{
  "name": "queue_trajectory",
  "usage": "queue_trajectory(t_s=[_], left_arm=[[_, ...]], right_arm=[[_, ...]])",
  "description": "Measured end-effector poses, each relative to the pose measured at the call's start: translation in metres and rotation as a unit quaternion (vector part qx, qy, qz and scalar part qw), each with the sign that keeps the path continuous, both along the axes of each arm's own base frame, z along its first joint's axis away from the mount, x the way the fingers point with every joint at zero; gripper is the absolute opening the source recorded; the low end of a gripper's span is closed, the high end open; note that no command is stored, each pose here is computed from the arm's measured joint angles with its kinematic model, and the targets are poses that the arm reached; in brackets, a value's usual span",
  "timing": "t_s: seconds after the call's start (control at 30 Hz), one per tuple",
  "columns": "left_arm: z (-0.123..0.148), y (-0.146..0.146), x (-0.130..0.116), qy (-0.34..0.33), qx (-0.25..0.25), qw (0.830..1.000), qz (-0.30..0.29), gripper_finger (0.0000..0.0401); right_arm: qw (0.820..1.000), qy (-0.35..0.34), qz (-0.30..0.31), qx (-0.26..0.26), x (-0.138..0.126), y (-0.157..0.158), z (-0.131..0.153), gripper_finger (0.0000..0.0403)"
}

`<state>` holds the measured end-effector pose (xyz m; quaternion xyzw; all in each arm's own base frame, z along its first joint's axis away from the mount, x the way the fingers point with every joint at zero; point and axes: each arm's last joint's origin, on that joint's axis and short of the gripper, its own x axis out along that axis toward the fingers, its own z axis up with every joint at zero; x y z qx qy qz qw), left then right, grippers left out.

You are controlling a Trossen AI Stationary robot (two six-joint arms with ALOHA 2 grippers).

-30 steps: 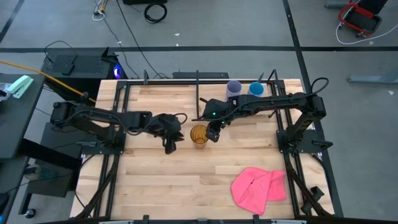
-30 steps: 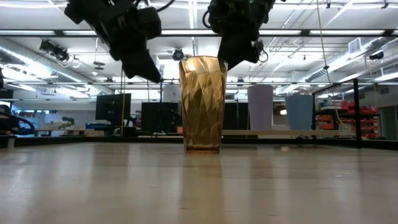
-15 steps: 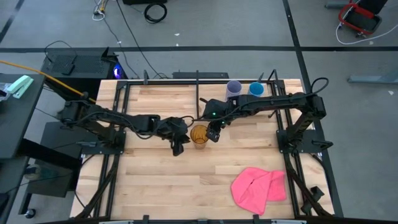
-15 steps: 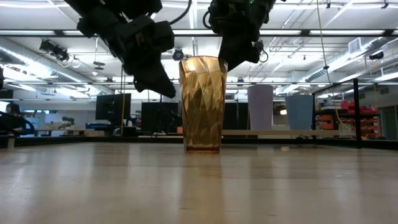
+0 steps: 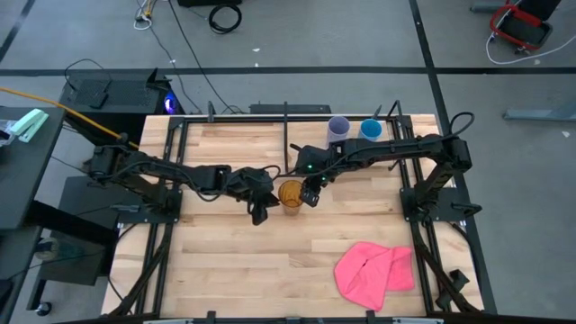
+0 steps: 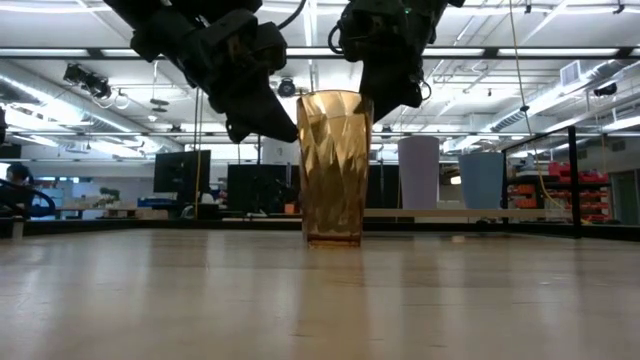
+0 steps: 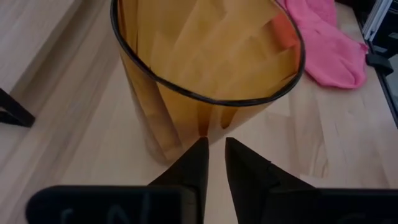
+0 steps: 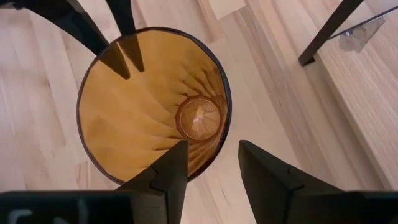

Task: Stack small to large cups/mugs on shelf
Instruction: Put the brown cup on the shelf

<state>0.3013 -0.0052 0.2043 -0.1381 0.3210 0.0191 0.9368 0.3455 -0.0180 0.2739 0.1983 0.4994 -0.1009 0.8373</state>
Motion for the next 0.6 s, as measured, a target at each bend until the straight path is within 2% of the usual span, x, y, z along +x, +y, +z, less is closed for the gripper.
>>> queue_trajectory(t_s=[0.6], left_arm=[[0.0050, 0.0001, 0.0048, -0.036, 0.002, 0.999, -0.002, 0.0047]], right_arm=[[1.000, 0.001, -0.004, -0.002, -0.0002, -0.0026, -0.0001, 0.0138]])
